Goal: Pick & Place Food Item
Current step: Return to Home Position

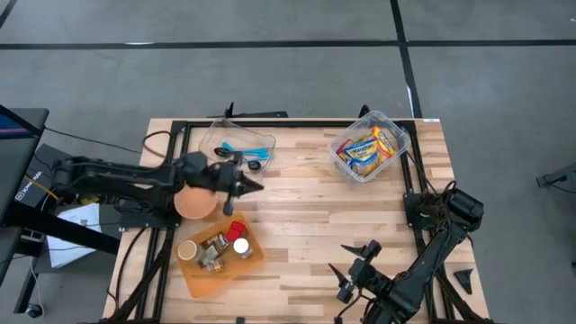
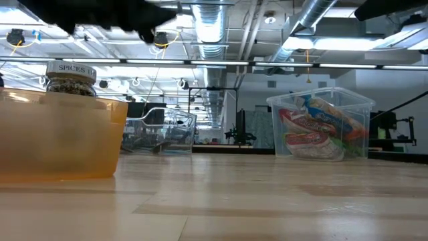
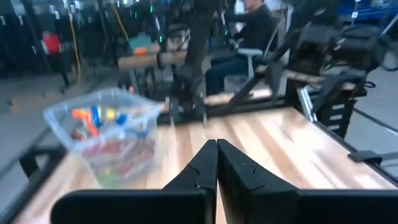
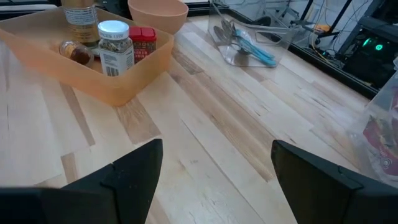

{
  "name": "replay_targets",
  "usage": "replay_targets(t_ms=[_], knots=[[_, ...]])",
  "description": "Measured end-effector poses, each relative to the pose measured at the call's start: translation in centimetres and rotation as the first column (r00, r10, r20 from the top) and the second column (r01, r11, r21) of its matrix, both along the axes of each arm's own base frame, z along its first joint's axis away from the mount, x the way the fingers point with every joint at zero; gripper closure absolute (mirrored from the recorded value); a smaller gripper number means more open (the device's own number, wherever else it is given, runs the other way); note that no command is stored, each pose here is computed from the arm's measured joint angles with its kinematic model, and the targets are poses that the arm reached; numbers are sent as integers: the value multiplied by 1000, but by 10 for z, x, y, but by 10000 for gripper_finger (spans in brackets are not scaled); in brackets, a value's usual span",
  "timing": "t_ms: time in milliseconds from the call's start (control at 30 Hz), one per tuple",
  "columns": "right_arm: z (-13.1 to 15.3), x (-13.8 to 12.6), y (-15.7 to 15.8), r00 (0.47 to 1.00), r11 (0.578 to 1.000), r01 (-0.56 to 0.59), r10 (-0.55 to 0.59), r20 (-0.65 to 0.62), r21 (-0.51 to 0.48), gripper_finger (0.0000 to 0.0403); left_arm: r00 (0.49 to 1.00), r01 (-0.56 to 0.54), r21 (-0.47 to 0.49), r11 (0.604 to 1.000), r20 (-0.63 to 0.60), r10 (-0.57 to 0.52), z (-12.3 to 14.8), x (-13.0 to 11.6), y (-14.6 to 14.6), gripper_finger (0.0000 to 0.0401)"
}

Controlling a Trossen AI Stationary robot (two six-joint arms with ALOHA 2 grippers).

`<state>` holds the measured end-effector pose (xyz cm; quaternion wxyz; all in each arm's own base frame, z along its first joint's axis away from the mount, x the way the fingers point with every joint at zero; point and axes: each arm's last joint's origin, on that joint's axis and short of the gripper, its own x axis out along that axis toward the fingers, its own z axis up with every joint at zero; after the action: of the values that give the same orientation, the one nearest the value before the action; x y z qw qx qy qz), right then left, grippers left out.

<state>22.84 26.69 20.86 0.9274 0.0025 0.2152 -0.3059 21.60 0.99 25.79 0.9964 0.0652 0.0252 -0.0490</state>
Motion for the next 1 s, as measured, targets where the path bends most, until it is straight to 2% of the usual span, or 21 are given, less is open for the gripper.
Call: replay_targets(t_ms=[133, 300, 467, 567, 800, 1000], knots=[[0, 3, -2, 1000, 1000, 15, -15, 8, 8, 106, 995, 75, -45, 996, -58, -77, -14, 10, 18, 400], [0, 5, -5, 999, 999, 41, -42, 29, 37, 106, 985, 141, -58, 988, -89, -146, -27, 5, 17, 401], [0, 4, -5, 997, 996, 58, -61, 50, 67, 106, 988, 150, -56, 987, -31, -152, -41, -24, 9, 401], [0, 5, -5, 995, 994, 68, -73, 60, 83, 106, 993, 116, -56, 992, -15, -117, -49, -39, 3, 401], [0, 12, -11, 987, 984, 115, -128, 92, 133, 106, 983, 157, -28, 987, 96, -154, -57, -74, -7, 401], [2, 21, -23, 981, 973, 165, -178, 72, 161, 106, 982, 152, -22, 988, 121, -148, -68, -93, -9, 401]])
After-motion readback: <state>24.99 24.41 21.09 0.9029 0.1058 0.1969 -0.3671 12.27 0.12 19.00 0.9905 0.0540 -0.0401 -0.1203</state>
